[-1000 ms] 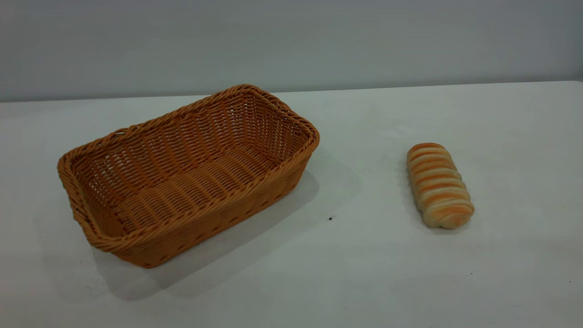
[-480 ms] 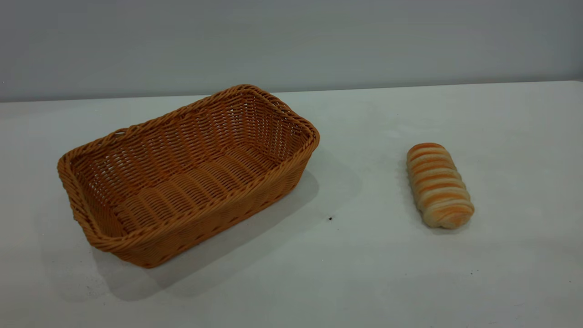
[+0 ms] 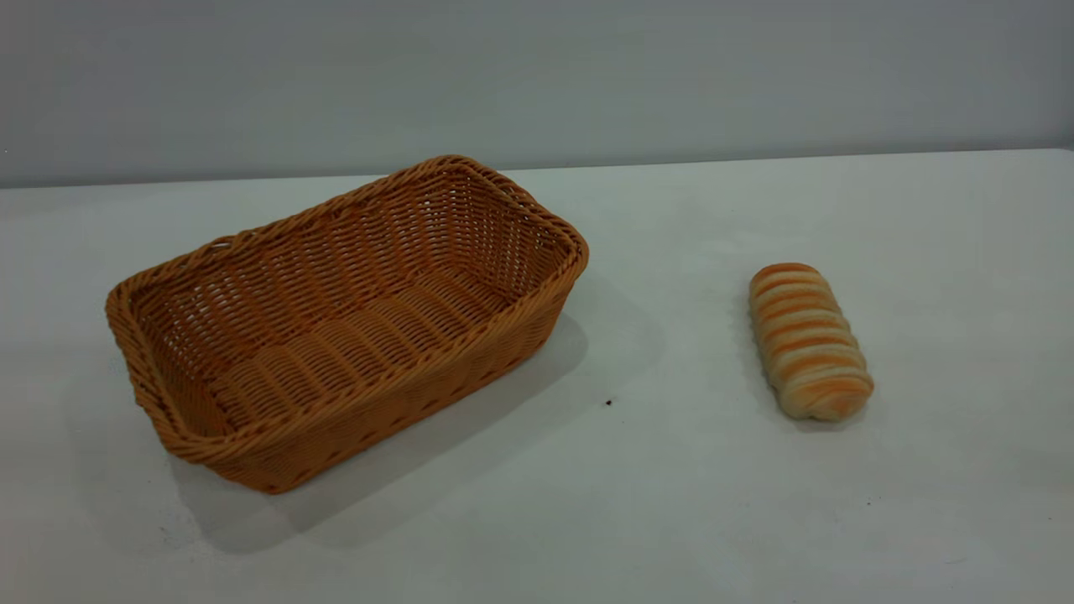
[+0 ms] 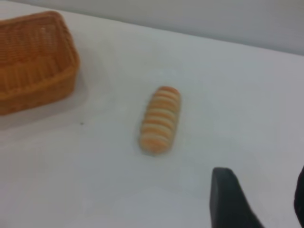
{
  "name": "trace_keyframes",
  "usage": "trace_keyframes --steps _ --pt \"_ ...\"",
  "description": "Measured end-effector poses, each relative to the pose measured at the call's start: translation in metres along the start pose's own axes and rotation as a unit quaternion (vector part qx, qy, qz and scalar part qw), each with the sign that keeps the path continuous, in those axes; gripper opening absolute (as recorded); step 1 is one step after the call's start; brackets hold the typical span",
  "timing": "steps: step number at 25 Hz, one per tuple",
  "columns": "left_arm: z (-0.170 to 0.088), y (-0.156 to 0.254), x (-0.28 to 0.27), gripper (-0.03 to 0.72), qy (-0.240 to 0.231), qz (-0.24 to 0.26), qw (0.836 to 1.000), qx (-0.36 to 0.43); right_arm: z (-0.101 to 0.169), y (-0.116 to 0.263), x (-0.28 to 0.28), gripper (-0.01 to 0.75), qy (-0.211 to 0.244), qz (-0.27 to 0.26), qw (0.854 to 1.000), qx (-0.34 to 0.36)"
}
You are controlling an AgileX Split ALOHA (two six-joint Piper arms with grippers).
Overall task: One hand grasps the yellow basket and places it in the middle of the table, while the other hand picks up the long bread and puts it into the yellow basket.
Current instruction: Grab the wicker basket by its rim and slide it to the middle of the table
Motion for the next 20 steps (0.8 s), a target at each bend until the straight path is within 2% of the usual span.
trace_keyframes --steps 8,13,16,20 --pt "-0.017 -0.056 0.090 0.499 -0.003 0.126 0.991 -0.054 -0.005 -0.018 0.042 0.411 -0.039 0.001 0.999 -0.005" --pt "-0.020 -0.061 0.156 0.499 -0.015 0.204 0.975 -0.088 -0.003 -0.020 0.045 0.413 -0.048 -0.003 0.999 -0.013" --pt "-0.019 -0.054 0.190 0.499 -0.022 0.228 0.965 -0.128 -0.003 -0.020 0.045 0.413 -0.048 -0.004 0.999 -0.016" --pt "-0.020 -0.044 0.221 0.499 -0.023 0.235 0.955 -0.183 -0.003 -0.020 0.045 0.413 -0.048 -0.004 0.999 -0.018"
Point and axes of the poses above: a point on each arm's last joint axis where the gripper is mounted, x pointing out along that axis toward the gripper, z along the wrist's bending axis when the last joint is at zero, y = z × x, the point moved 5 cm from there along x, pointing out along that axis toward the gripper, and after that the axes turned 6 degrees about -x, right-handed, at the moved point
